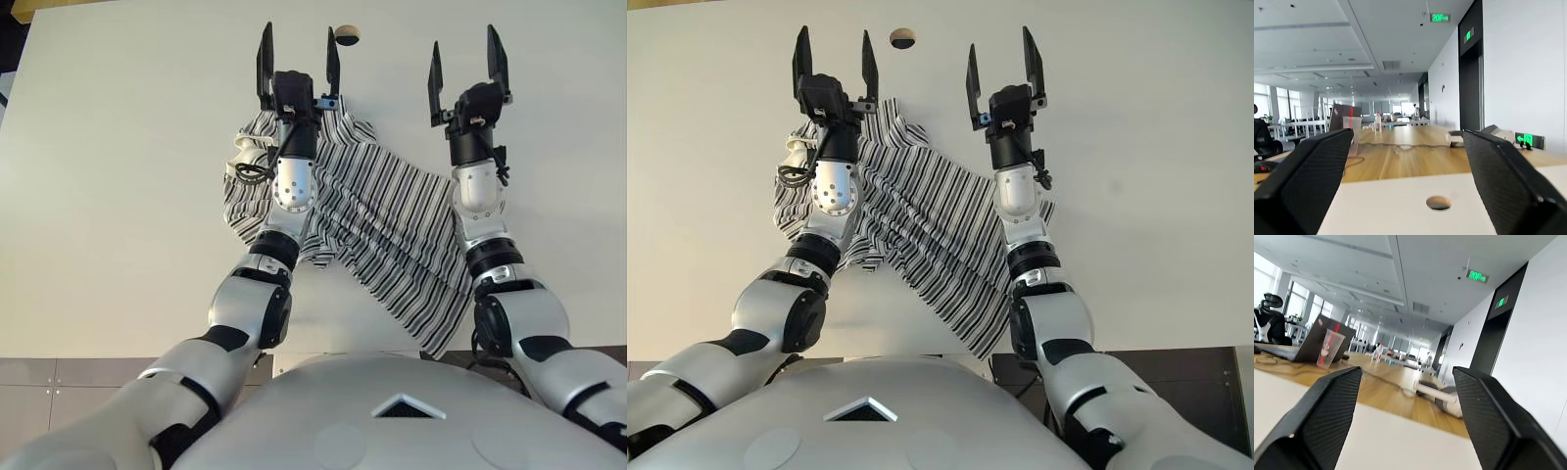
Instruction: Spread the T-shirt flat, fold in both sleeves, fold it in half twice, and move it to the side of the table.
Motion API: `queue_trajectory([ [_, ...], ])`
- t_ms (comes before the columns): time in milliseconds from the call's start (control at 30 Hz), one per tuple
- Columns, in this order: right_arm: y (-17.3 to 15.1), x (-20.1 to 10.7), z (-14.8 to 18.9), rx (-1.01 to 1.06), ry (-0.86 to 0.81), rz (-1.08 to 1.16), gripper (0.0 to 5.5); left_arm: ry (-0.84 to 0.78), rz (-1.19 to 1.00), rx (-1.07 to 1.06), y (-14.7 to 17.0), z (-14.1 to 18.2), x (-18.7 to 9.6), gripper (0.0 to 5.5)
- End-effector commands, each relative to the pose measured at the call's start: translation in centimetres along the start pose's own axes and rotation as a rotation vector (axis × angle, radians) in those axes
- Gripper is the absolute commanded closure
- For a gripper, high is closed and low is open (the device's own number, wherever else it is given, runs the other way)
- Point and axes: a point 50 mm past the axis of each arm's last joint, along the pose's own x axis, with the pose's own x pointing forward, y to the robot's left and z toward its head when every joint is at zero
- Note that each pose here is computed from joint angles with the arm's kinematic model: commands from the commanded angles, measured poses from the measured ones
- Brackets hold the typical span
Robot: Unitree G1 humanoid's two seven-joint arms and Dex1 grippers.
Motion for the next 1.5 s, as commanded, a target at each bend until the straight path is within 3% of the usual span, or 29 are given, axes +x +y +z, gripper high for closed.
queue_trajectory([
  [33, -0.6, -0.7, -0.3, 0.038, 0.010, -0.064, 2.08, -0.025, 0.047, 0.042, 0.6, 0.0, -0.5, 1.36],
  [867, -0.3, -1.9, -1.1, 0.002, 0.032, -0.075, 2.08, -0.011, -0.008, 0.063, -0.2, -0.3, -0.5, 1.36],
  [1233, 0.2, -2.0, -1.2, -0.013, 0.035, -0.023, 2.08, -0.016, -0.077, -0.021, -1.0, -0.1, -0.9, 1.36],
  [1367, -0.4, 0.7, 1.9, -0.111, -0.129, 0.086, 2.08, -0.166, 0.046, -0.051, 1.2, 2.1, 0.8, 1.36],
  [1500, 0.6, 4.3, 3.3, -0.275, -0.100, 0.343, 2.08, -0.268, 0.142, -0.056, 3.3, 3.8, 1.3, 1.36],
])
